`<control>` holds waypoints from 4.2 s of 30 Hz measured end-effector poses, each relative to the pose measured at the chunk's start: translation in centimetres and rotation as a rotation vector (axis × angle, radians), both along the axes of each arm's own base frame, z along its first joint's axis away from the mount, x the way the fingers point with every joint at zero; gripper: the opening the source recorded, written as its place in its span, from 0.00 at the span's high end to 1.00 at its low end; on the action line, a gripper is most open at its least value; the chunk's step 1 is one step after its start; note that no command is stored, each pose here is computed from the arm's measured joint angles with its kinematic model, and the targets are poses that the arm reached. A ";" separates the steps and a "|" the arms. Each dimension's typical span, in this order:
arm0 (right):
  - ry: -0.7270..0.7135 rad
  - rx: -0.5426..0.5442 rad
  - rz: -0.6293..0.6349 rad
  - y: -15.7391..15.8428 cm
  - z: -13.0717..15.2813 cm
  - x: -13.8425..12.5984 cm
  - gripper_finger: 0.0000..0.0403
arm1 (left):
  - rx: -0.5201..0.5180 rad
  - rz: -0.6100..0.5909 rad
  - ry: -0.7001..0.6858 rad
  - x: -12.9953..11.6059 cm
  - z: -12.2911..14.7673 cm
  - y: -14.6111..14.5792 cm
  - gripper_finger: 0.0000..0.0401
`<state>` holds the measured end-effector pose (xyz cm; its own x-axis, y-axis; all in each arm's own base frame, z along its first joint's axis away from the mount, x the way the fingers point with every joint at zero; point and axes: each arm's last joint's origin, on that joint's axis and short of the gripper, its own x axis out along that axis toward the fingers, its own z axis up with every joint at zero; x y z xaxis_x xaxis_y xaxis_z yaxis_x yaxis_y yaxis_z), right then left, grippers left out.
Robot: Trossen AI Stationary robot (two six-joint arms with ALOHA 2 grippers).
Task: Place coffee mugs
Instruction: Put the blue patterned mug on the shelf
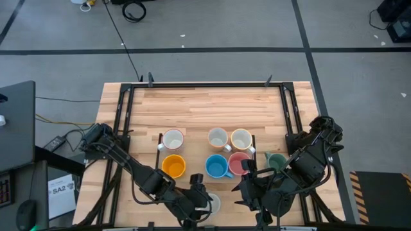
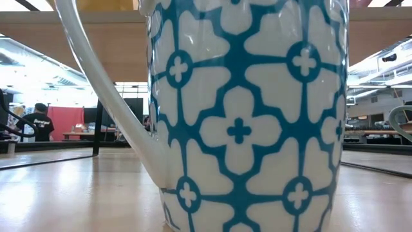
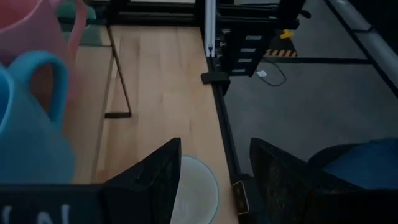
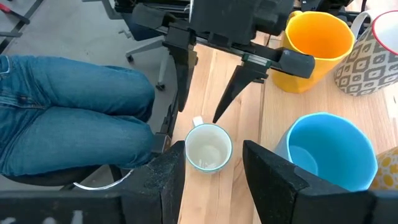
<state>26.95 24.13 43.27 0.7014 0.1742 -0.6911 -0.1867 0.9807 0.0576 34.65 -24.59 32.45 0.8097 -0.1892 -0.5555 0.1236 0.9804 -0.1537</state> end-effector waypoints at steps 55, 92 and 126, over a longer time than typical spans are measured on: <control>0.000 0.000 0.000 0.0 0.0 0.0 0.59 | 0.123 0.139 0.337 2.3 -8.8 0.4 0.51; 0.000 0.000 0.000 0.0 0.0 0.0 0.59 | 0.134 0.101 0.458 1.8 -9.8 0.6 0.65; 0.000 0.000 0.000 0.0 0.0 0.0 0.59 | 0.148 0.123 0.501 1.4 -10.0 0.9 0.65</control>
